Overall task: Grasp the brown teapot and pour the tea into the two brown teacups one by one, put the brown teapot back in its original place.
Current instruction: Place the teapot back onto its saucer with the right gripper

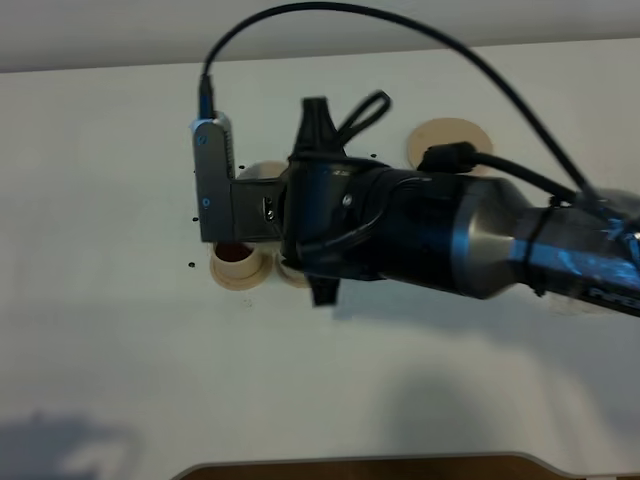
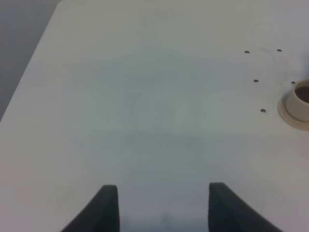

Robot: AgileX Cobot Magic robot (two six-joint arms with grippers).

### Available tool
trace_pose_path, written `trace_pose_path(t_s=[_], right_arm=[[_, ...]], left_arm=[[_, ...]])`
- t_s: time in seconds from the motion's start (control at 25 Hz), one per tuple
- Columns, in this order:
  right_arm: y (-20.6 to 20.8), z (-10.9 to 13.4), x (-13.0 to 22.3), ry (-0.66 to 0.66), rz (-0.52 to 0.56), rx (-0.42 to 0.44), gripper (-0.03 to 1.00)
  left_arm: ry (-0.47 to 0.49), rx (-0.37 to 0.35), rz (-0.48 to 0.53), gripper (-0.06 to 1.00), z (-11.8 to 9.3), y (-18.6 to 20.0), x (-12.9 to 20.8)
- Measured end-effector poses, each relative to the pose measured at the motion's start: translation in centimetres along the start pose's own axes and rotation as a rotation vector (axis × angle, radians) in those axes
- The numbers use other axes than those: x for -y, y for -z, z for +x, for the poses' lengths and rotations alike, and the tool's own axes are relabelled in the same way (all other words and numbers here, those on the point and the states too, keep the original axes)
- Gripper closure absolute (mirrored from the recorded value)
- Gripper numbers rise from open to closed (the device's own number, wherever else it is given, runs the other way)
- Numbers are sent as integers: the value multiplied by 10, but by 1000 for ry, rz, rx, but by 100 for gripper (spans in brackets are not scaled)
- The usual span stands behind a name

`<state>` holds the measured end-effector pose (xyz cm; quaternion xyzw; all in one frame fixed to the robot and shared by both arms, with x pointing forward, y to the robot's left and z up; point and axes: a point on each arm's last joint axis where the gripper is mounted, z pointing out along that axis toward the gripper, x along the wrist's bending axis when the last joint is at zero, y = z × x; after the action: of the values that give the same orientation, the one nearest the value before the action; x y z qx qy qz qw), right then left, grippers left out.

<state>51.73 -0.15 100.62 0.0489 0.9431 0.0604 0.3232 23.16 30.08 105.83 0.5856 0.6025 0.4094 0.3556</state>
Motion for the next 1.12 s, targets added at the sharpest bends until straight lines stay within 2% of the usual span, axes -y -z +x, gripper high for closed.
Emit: trace_pose_path(t_s=[0.2,0.32,0.4,0.56,0.84,0.96,1.12], right_arm=[[6,16,-4,-305,-15,-198,86],[8,24,-10,-413,-46,-292,86],[10,26,-14,-457,-78,-325,86],[1,33,-22,-495,-112,-349,86],[-41,58,-25,-486,-51,-385,86],[-38,55,-23,-472,-43,-374,86],[-11,31,-16,-486,-64,-308,86]], left_arm=[[0,0,0,49,0,0,0],[0,0,0,49,0,0,0],[0,0,0,49,0,0,0],[0,0,0,49,0,0,0],[0,0,0,49,0,0,0],[0,0,0,49,0,0,0],[0,0,0,49,0,0,0]])
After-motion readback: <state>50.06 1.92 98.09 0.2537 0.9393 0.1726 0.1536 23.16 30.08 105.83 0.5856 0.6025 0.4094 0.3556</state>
